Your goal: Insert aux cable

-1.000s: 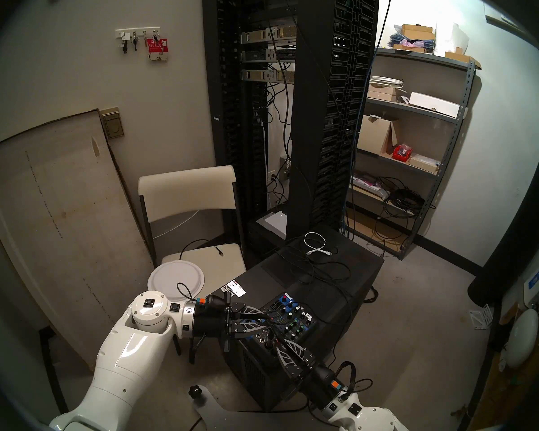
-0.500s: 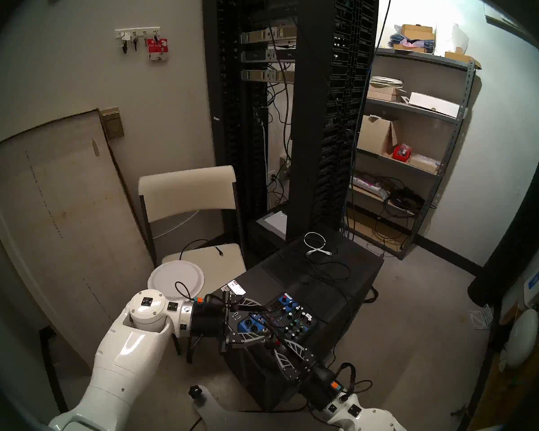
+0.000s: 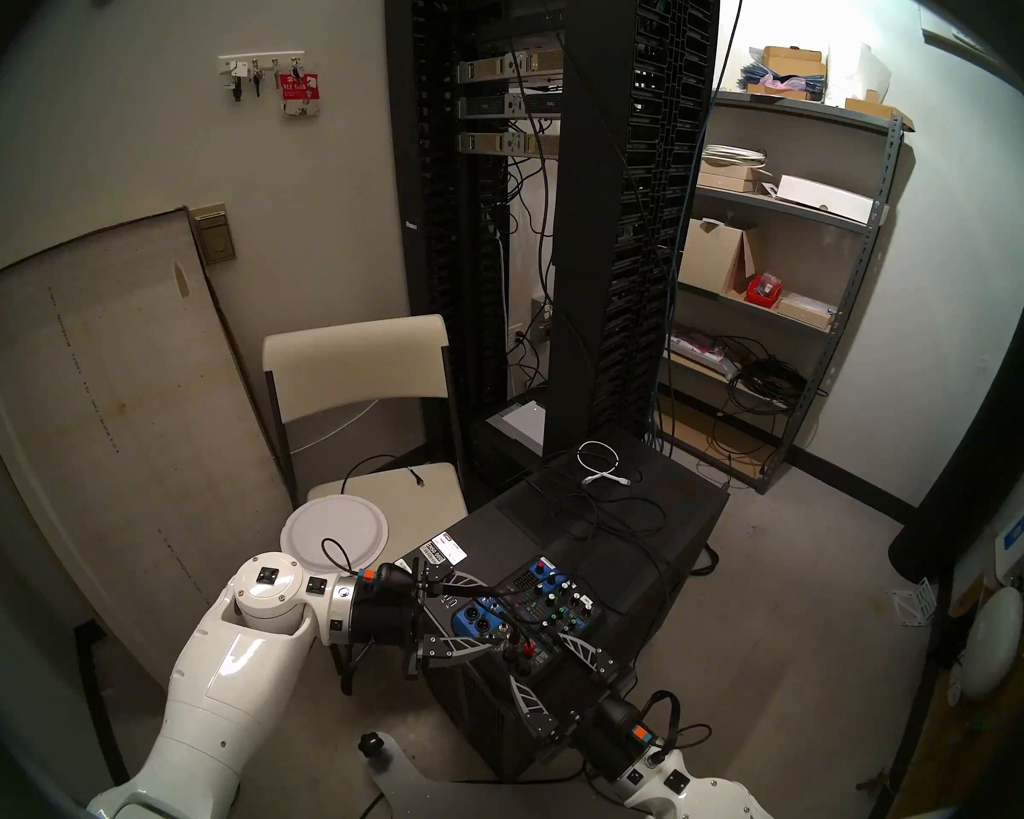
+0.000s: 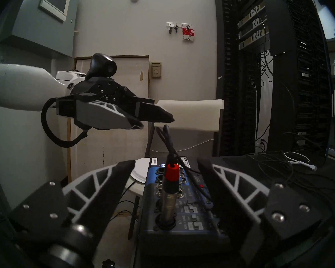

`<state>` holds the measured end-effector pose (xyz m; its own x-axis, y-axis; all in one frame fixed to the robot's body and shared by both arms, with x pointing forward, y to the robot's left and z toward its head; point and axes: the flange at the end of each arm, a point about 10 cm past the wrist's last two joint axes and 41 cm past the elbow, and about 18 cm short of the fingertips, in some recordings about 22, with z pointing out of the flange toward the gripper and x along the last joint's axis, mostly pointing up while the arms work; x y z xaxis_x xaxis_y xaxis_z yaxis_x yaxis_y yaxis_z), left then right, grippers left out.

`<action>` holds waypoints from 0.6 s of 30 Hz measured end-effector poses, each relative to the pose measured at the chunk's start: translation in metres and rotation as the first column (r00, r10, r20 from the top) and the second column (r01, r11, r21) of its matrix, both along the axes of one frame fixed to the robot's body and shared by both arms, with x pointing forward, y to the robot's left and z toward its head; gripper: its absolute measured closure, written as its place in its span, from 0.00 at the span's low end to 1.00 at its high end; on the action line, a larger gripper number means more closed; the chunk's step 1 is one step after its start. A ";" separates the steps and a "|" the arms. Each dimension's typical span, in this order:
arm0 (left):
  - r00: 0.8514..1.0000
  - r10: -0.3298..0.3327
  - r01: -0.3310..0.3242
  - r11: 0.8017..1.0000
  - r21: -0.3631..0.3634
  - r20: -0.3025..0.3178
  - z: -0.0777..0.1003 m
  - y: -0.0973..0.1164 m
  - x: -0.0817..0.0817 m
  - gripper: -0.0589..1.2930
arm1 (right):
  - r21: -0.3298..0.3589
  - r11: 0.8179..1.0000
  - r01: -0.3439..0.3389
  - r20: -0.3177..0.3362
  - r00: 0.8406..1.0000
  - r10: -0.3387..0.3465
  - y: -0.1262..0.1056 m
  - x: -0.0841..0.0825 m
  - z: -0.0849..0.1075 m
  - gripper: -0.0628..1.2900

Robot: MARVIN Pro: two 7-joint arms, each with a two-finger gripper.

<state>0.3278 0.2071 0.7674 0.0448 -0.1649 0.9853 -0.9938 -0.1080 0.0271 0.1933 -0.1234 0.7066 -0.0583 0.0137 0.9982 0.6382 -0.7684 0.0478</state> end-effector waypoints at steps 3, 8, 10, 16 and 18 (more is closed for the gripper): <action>1.000 0.016 -0.016 1.000 -0.001 0.006 0.002 0.003 0.002 0.28 | -0.001 1.000 0.009 0.005 1.000 -0.009 -0.003 0.002 0.002 0.30; 0.998 0.063 -0.062 0.998 -0.017 0.031 0.010 0.008 0.009 0.24 | 0.008 0.999 0.040 0.013 0.999 -0.040 -0.009 0.007 0.006 0.21; 0.995 0.090 -0.089 0.996 -0.028 0.044 0.016 0.012 0.013 0.23 | 0.013 0.998 0.059 0.019 0.998 -0.059 -0.013 0.010 0.008 0.21; 0.982 0.172 -0.169 0.984 -0.051 0.075 0.027 0.021 0.026 0.14 | 0.021 0.993 0.113 0.045 0.993 -0.113 -0.026 0.019 0.018 0.21; 0.976 0.200 -0.196 0.979 -0.057 0.085 0.029 0.024 0.031 0.13 | 0.021 0.991 0.129 0.051 0.990 -0.130 -0.030 0.023 0.020 0.21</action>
<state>0.3590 0.2313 0.7969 -0.0172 -0.1140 0.9933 -0.9515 -0.3033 -0.0513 0.2160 -0.1538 0.7264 -0.1092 0.0074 0.9940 0.5300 -0.8456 0.0646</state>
